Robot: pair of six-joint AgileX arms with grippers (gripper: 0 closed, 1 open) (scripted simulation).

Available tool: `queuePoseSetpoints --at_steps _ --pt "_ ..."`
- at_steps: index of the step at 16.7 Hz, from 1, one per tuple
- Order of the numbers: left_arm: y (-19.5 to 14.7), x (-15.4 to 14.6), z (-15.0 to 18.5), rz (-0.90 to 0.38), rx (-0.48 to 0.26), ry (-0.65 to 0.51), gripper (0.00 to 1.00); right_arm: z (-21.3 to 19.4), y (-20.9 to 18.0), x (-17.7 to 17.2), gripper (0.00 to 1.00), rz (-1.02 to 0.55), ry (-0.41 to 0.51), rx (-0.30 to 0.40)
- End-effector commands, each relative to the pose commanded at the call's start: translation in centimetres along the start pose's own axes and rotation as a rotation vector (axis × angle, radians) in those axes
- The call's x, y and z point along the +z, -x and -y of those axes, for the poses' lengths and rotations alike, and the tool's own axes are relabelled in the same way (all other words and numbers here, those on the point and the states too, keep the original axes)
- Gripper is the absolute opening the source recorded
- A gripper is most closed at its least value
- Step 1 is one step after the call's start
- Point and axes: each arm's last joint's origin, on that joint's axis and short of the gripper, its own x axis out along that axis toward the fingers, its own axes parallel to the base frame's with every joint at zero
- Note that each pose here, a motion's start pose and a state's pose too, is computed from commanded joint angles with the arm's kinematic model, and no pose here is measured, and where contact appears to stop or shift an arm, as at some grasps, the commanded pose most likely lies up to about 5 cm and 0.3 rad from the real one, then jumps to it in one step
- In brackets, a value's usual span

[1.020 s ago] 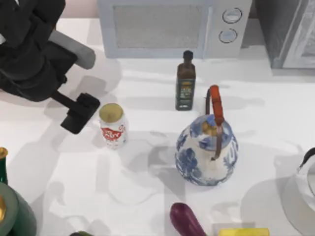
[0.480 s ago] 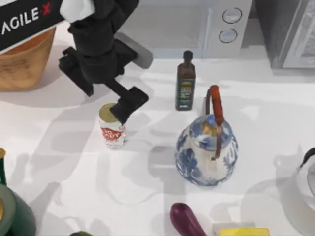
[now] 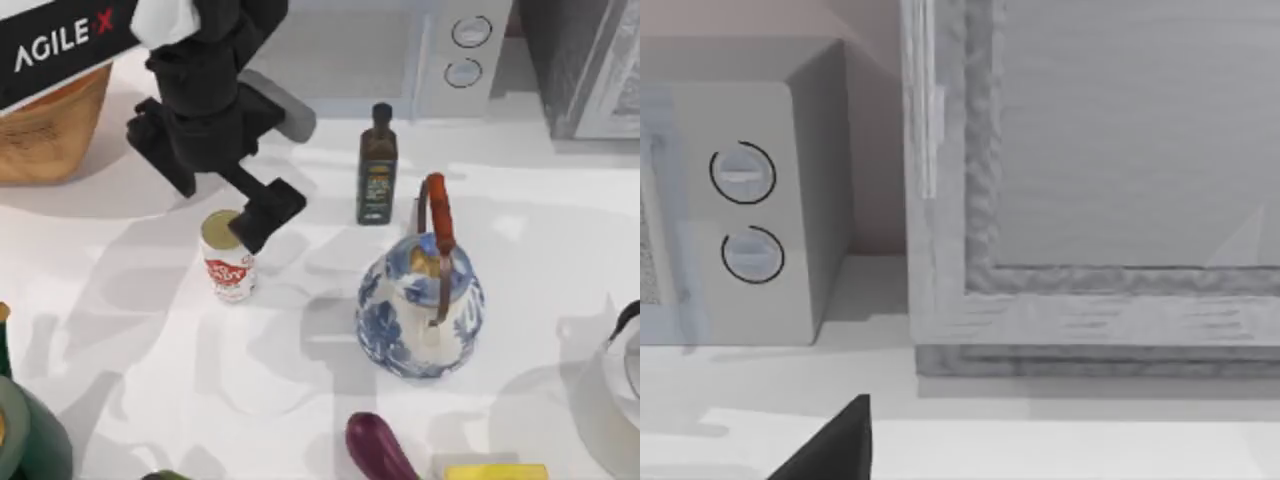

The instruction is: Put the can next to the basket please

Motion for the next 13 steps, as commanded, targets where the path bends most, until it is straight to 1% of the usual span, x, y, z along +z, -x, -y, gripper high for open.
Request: queuePoseSetpoints --at_steps 7,11,13 --pt "-5.3 0.1 0.1 0.0 0.0 -0.003 1.0 0.0 0.0 0.0 1.0 0.0 0.0 0.0" --pt "-5.5 0.0 0.1 -0.001 0.0 -0.003 1.0 0.0 0.0 0.0 1.0 0.0 0.0 0.0" --pt "-5.5 0.0 0.1 -0.001 0.0 -0.003 0.85 0.0 0.0 0.0 1.0 0.0 0.0 0.0"
